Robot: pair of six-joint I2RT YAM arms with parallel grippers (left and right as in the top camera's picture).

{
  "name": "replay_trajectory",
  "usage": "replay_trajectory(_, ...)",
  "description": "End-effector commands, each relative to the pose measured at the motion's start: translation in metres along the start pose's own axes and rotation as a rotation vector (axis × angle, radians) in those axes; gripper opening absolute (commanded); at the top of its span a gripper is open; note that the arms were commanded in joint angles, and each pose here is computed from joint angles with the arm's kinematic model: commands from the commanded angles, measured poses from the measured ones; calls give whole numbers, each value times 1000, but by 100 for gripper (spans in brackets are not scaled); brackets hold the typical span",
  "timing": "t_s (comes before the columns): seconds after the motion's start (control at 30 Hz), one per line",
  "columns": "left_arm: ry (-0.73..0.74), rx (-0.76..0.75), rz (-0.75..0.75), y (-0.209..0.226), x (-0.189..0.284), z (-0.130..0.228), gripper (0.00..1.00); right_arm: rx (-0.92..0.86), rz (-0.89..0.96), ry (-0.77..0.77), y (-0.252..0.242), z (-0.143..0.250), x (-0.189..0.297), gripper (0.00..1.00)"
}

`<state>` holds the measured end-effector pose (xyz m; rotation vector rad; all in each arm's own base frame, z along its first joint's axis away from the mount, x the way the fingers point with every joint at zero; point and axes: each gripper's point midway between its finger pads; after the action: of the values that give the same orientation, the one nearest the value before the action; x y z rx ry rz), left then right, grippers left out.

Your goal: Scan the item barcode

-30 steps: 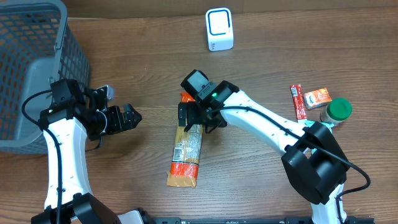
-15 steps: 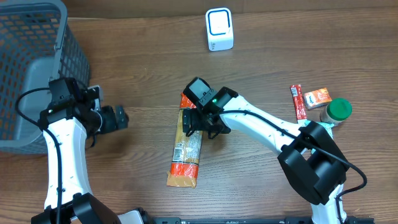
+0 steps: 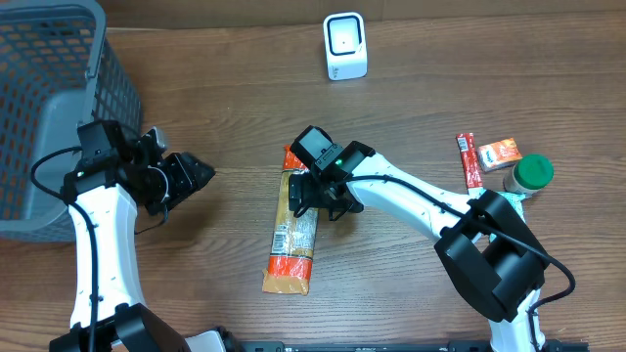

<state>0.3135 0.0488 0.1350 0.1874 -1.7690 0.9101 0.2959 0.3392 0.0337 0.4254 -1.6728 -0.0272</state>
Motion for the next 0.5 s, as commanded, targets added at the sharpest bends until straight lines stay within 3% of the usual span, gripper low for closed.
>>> replay_trajectory(0.0,24,-34,-35,-5,-8,10,4,-5,-1,-7,-1,-1,0,100)
replay_trajectory(0.27,7,-153,-183,-21,-42,35,4,-7,-4,4,-1,1,0,100)
replay_trajectory(0.4,16,-241,-201,-35,-52,50,12,-27,13,19,-11,1,1,100)
replay_trajectory(0.47,26,-265,-196,-40,-54,56,4,-51,28,32,-23,0,3,100)
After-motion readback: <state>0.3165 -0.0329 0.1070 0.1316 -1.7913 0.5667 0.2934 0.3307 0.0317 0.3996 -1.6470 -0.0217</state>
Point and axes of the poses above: each gripper's point midway between its finger pads, its own x axis back along the fingers, its own y axis along the line the jaws close on, z = x × y, and after that the axes turned 12 degrees about x, right-handed
